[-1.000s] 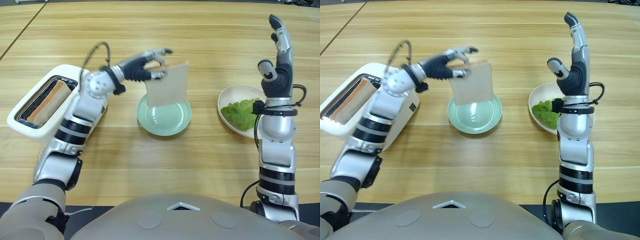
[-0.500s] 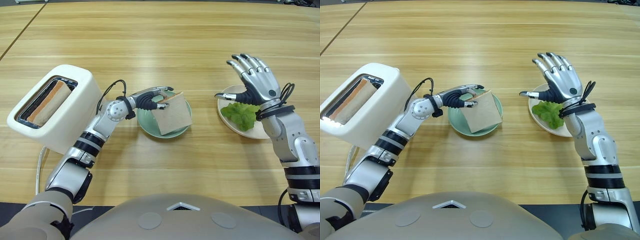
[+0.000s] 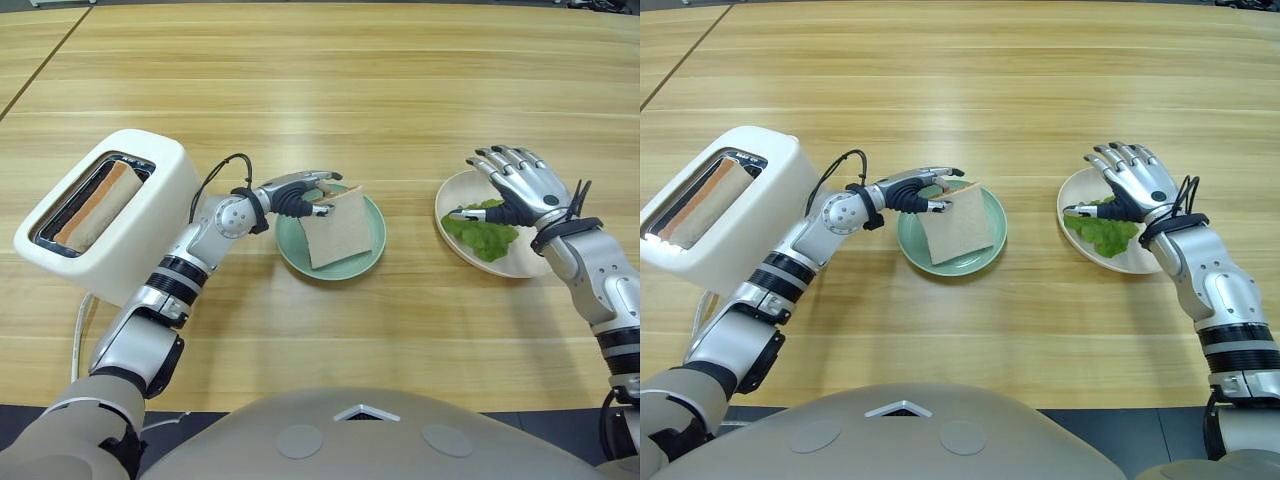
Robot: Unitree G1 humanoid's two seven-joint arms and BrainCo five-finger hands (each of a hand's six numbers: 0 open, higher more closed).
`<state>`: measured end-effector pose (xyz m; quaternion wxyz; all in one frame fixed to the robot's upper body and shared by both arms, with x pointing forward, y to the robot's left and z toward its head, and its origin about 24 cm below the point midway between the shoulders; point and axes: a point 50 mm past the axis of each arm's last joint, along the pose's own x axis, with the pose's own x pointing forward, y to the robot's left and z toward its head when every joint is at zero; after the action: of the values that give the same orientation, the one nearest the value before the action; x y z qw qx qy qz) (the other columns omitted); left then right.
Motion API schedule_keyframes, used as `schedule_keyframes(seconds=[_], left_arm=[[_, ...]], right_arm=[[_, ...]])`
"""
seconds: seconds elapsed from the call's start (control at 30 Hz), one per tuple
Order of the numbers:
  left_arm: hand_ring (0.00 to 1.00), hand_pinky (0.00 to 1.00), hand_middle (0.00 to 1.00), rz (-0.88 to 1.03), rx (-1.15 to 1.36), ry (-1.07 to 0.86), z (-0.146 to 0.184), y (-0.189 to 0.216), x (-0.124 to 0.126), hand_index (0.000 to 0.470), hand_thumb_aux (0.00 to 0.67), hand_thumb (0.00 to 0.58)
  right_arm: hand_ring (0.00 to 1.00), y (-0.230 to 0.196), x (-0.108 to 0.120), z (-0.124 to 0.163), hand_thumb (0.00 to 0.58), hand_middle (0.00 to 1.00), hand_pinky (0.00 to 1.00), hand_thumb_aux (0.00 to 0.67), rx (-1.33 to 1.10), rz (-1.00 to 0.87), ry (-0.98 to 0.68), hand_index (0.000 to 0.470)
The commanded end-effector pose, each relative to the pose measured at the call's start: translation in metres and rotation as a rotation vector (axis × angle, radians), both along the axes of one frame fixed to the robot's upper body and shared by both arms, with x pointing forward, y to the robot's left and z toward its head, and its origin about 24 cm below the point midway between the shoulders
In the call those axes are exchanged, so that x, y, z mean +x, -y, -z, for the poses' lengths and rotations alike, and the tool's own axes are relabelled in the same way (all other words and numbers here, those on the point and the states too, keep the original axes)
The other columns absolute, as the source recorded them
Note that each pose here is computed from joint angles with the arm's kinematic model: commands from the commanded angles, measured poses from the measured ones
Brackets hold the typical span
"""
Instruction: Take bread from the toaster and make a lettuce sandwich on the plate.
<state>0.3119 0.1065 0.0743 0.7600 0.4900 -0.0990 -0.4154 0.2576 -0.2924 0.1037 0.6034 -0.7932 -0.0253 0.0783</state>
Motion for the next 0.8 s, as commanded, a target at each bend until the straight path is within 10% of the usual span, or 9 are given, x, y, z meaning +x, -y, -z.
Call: schedule_keyframes(seconds=[0.03, 0.57, 0.6, 0.63, 0.8], left_arm=[[0.00, 0.00, 0.00, 0.000, 0.032, -0.047, -0.004, -0.005, -0.002, 0.470, 0.670, 0.580], [0.00, 0.00, 0.00, 0.058, 0.193, -0.102, -0.001, 0.000, 0.013, 0.442, 0.631, 0.578], [0.00, 0.00, 0.00, 0.052, 0.186, -0.087, -0.001, 0.000, 0.015, 0.142, 0.202, 0.297], [0.00, 0.00, 0.00, 0.049, 0.175, -0.073, -0.003, 0.001, 0.016, 0.000, 0.000, 0.000], [0.00, 0.00, 0.00, 0.033, 0.113, -0.003, -0.011, 0.005, 0.020, 0.000, 0.000, 0.000]], right_arm=[[0.00, 0.007, -0.005, -0.001, 0.000, 0.00, 0.00, 0.000, -0.038, 0.019, -0.050, 0.000], [0.00, 0.003, -0.008, 0.018, 0.000, 0.00, 0.00, 0.000, -0.075, -0.020, -0.185, 0.000], [0.00, 0.004, -0.008, 0.019, 0.000, 0.00, 0.00, 0.000, -0.079, -0.020, -0.191, 0.000], [0.00, 0.004, -0.009, 0.019, 0.000, 0.00, 0.00, 0.000, -0.084, -0.019, -0.198, 0.000], [0.00, 0.008, -0.012, 0.021, 0.136, 0.00, 0.00, 0.084, -0.102, -0.010, -0.226, 0.059]])
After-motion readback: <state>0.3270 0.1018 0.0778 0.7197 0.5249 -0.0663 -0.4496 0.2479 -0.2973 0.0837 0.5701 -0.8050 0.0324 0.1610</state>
